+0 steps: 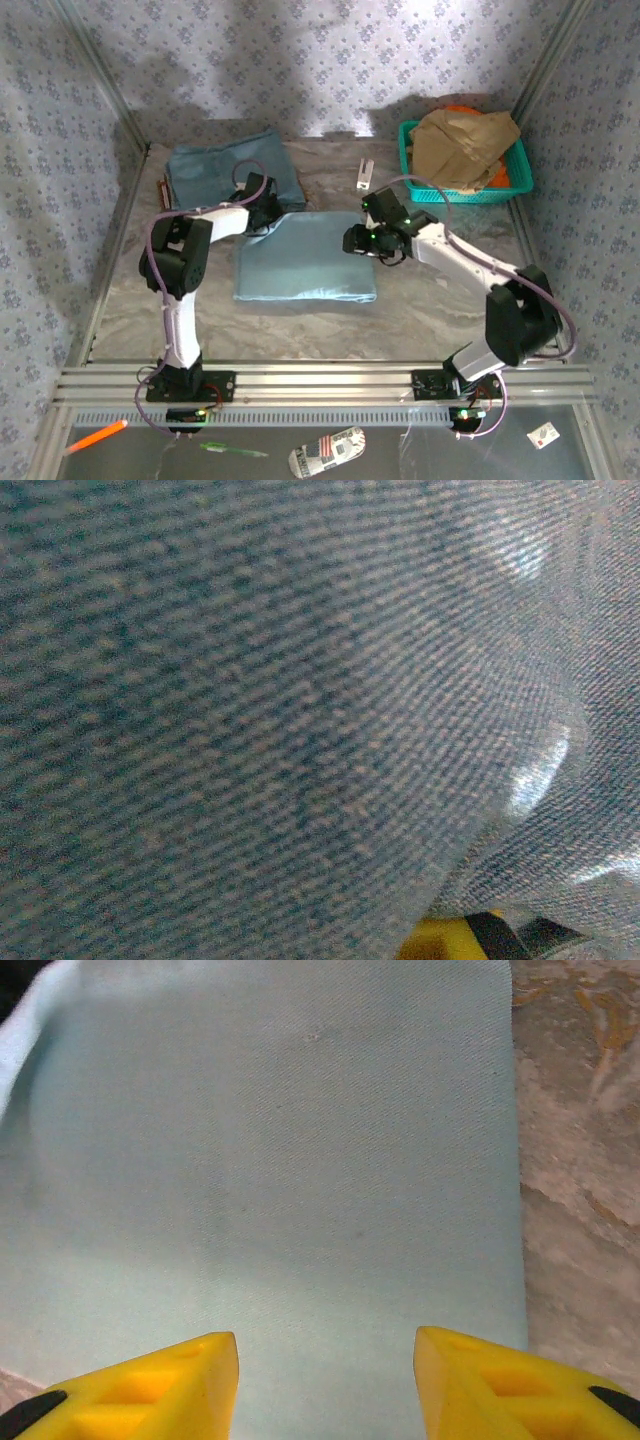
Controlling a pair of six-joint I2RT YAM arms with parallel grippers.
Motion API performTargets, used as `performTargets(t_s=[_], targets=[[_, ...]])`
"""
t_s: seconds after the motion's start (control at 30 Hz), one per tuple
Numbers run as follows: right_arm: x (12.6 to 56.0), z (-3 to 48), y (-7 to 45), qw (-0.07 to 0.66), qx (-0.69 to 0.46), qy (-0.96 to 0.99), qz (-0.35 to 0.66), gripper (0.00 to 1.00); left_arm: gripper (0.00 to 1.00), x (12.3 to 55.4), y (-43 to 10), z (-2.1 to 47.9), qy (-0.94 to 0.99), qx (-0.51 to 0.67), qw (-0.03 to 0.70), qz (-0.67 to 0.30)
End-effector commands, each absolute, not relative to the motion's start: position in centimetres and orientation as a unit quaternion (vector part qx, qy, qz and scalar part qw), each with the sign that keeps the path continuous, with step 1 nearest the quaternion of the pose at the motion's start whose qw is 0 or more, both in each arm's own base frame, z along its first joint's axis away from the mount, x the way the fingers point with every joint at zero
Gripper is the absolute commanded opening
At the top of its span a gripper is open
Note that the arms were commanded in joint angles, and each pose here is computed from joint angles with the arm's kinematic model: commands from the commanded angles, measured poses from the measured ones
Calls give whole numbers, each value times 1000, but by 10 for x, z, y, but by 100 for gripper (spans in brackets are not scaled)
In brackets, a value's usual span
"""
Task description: Fold and stack the trousers
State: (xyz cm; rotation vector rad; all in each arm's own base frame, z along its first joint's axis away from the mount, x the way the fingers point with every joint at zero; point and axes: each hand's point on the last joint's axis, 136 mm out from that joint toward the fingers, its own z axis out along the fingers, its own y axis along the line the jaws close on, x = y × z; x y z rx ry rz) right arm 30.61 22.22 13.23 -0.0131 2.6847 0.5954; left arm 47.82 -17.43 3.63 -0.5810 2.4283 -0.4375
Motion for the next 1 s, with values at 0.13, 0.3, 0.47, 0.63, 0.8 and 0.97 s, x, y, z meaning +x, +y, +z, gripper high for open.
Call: performTargets(t_s=[0.13, 0.3, 0.47, 0.63, 0.8, 0.97], targets=[[283, 150, 188, 207, 8, 959, 195, 52, 69, 475, -145, 85, 918, -215, 303, -139], [275, 149, 193, 196, -15, 960, 200, 55, 100, 458, -109, 159, 914, -190, 339, -116], [282, 126, 231, 174, -53, 966, 183, 51, 97, 405, -98, 184, 915, -185, 341, -112], [310, 100, 295, 164, -92, 968, 168, 5, 69, 354, -120, 137, 922, -176, 313, -143], [307, 50, 312, 129, -98, 977, 141, 0, 27, 337, -143, 94, 926, -153, 299, -176], [270, 13, 302, 88, -103, 983, 122, 0, 3, 326, -149, 59, 937, -142, 272, -165]])
